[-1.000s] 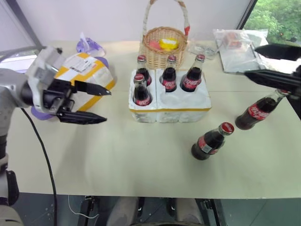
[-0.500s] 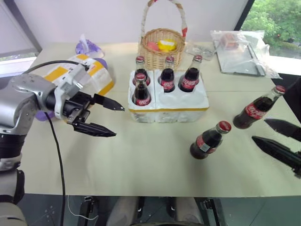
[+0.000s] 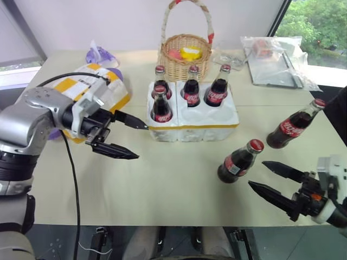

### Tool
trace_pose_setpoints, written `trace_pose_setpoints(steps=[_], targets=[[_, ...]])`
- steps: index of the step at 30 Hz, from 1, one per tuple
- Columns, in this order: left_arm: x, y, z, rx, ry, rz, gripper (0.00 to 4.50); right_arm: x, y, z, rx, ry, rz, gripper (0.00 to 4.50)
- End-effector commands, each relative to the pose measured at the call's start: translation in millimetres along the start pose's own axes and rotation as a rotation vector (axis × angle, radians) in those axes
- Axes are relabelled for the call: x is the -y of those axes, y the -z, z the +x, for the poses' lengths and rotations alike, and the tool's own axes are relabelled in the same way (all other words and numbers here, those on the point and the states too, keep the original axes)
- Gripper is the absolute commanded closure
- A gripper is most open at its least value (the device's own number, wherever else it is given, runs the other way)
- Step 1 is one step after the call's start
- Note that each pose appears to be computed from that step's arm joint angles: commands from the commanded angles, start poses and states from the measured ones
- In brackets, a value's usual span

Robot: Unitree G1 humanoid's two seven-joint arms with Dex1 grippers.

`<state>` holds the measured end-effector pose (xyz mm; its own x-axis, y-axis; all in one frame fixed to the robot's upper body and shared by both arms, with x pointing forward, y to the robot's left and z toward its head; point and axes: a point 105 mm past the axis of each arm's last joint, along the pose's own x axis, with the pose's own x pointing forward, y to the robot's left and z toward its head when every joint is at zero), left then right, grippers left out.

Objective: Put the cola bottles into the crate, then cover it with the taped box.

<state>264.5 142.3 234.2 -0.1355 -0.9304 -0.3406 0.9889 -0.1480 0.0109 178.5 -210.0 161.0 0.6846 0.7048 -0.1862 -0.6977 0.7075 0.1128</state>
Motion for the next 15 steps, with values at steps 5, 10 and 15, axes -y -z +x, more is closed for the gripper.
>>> trace_pose_setpoints(steps=[5,10,15], targets=[[1.1,-12.0,-1.5,-0.003,-0.034,0.073,0.04,6.3,2.4,17.0,-0.002,-0.034,-0.039,0.00],[1.1,-14.9,-1.9,0.005,-0.048,0.082,0.04,11.3,6.5,30.5,0.000,-0.044,-0.037,0.00],[0.7,-15.3,-1.6,0.006,-0.058,0.085,0.04,19.3,11.4,46.1,0.007,-0.045,-0.033,0.00]])
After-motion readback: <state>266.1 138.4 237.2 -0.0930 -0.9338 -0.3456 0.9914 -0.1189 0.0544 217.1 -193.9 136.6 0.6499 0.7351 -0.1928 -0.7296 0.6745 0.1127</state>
